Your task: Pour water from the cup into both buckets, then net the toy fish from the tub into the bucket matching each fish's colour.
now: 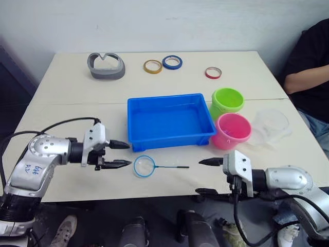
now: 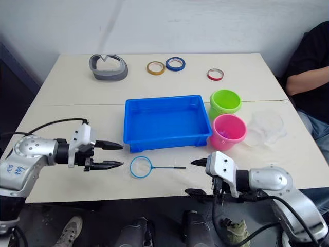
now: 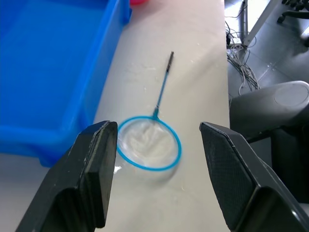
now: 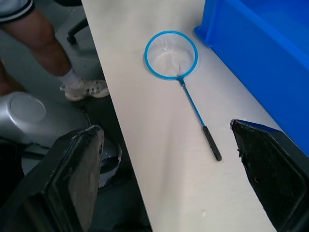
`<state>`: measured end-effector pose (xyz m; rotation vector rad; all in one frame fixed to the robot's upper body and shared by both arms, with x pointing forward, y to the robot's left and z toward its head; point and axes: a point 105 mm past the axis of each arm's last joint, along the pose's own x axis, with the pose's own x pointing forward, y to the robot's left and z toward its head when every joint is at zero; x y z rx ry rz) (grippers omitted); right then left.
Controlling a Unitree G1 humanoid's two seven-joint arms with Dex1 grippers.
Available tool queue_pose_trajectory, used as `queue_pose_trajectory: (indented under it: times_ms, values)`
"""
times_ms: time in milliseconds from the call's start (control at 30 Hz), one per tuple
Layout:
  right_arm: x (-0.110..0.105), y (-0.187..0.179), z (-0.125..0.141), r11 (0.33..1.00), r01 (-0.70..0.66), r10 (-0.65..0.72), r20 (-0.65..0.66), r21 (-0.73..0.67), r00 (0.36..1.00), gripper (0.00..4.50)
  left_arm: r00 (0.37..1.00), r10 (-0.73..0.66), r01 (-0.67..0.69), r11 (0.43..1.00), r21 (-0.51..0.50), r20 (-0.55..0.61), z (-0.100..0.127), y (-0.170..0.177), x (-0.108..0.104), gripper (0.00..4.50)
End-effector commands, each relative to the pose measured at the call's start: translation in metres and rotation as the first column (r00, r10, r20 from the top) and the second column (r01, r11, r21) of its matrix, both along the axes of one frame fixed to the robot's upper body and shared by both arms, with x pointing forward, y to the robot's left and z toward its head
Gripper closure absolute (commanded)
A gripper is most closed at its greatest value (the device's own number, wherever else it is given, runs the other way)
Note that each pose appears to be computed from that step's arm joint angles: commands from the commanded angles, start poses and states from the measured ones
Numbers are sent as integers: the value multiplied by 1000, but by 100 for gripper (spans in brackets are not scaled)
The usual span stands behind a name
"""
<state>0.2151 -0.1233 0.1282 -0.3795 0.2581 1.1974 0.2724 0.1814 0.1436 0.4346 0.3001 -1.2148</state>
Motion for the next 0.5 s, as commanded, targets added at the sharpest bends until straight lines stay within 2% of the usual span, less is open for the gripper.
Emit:
queue_pose_trajectory:
  times_ms: [33, 200, 333, 500]
  values:
    - [-11, 0, -1, 997, 76, -75, -18, 32, 997, 6, 998, 56, -56, 998, -1, 19, 2, 12, -7, 148]
    - [-22, -7, -13, 972, 201, -201, -17, 118, 980, 6, 979, 196, -196, 981, 9, -59, -20, 38, -24, 148]
    - [-30, -14, -27, 966, 234, -230, -39, 113, 972, 6, 958, 262, -264, 964, -6, -117, -31, 49, -38, 148]
    - [-30, -23, -40, 961, 255, -252, -39, 108, 967, 6, 933, 317, -321, 947, 3, -169, -47, 60, -49, 148]
